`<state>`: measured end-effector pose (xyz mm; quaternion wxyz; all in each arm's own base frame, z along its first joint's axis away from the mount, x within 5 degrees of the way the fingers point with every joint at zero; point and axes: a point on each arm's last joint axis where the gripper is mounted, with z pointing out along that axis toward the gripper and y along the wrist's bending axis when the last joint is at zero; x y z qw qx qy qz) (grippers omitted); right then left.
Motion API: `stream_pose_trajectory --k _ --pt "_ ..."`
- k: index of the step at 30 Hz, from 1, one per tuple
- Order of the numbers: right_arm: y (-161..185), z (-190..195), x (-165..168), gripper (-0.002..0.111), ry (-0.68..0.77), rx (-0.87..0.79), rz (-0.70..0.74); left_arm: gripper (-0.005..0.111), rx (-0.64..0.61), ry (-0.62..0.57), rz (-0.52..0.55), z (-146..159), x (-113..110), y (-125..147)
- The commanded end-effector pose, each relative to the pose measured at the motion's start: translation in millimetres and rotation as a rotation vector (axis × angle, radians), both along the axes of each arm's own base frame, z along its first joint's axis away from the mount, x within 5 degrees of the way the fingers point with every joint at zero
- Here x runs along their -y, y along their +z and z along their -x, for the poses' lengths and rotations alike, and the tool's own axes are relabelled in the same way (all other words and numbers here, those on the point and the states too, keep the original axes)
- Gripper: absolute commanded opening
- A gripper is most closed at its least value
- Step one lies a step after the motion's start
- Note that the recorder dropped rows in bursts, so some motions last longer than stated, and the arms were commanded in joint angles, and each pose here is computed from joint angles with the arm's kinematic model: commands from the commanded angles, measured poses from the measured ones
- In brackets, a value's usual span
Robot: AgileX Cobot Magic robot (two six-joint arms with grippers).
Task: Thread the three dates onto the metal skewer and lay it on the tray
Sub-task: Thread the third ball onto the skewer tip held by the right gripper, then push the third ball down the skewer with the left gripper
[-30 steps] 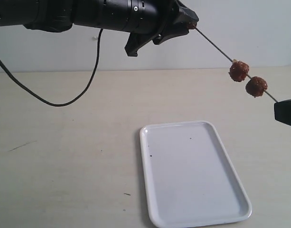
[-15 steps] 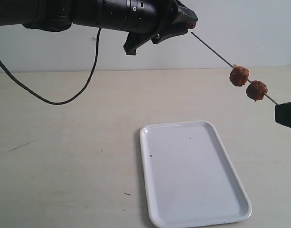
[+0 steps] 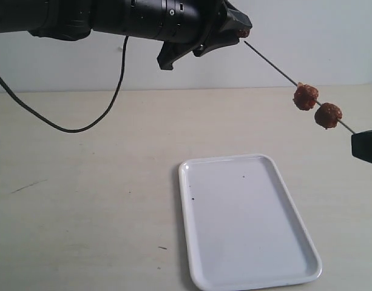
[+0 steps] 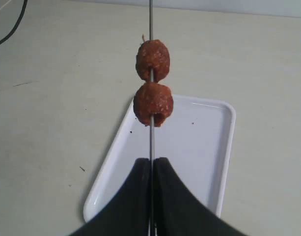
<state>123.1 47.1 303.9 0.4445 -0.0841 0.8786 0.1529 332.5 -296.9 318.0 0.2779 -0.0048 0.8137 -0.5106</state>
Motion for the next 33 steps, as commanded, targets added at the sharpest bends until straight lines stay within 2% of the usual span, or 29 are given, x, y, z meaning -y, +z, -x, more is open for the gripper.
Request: stream_pose_trajectory --k 1,12,33 --pt "-0.2 -0.9 0.7 0.000 -0.003 0.014 0.006 0.028 0.024 -0.002 -0.011 0.6 -2.3 3.3" --pt "1.2 -1.9 0.6 0.000 -0.007 0.031 -0.001 0.028 0.033 -0.015 -0.033 1.0 -1.3 0.5" --pt "3.9 -7.6 -0.4 0.000 -0.019 0.073 -0.020 0.028 -0.024 -0.073 0.014 11.8 8.2 1.8"
